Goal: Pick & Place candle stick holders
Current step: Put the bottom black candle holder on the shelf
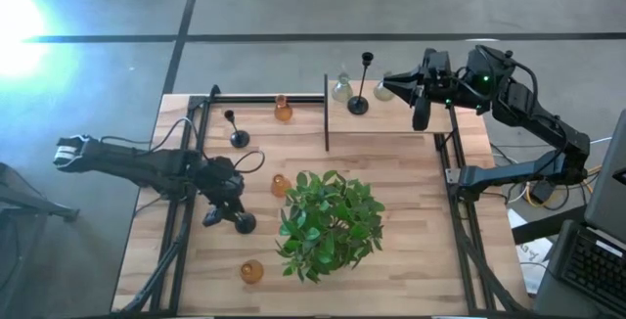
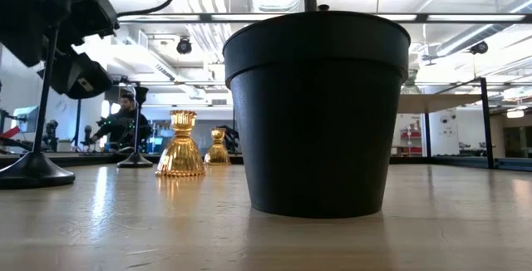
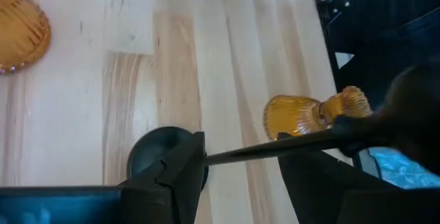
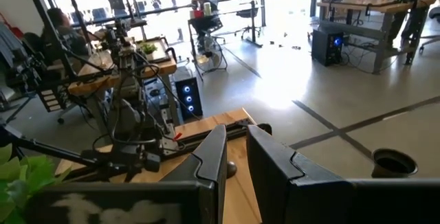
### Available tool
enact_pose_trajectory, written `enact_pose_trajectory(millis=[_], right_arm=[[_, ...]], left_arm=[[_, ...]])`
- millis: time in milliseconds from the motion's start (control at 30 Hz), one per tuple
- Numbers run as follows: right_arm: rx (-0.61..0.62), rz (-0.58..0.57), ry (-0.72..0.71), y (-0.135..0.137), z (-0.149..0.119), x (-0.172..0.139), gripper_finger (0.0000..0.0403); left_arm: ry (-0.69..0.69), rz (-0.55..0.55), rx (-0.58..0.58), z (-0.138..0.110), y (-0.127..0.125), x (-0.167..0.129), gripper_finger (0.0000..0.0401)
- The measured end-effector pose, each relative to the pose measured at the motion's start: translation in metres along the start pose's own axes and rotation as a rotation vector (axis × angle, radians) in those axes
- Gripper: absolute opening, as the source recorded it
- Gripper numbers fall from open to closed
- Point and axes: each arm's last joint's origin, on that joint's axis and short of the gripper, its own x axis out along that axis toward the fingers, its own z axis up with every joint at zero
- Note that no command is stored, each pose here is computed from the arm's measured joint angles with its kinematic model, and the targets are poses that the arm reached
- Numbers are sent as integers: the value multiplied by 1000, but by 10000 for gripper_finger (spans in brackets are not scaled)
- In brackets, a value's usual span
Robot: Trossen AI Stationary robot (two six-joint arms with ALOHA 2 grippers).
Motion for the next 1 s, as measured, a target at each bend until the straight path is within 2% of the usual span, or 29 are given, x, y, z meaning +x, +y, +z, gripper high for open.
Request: enact_pose_trajectory(millis=[267,533,733,1000], right_arm=[[0,0,-3,0,0,0,52],[0,-2,-4,0,0,0,52],[4,-2,-3,0,0,0,52],[6,-2,-2,0,0,0,52]], left_arm=[[-24,-32,16,8,-6,-6,159],[-37,-25,28,11,-7,-8,102],[-57,52,49,11,-5,-8,20],[-126,200,28,23,-9,-19,17]])
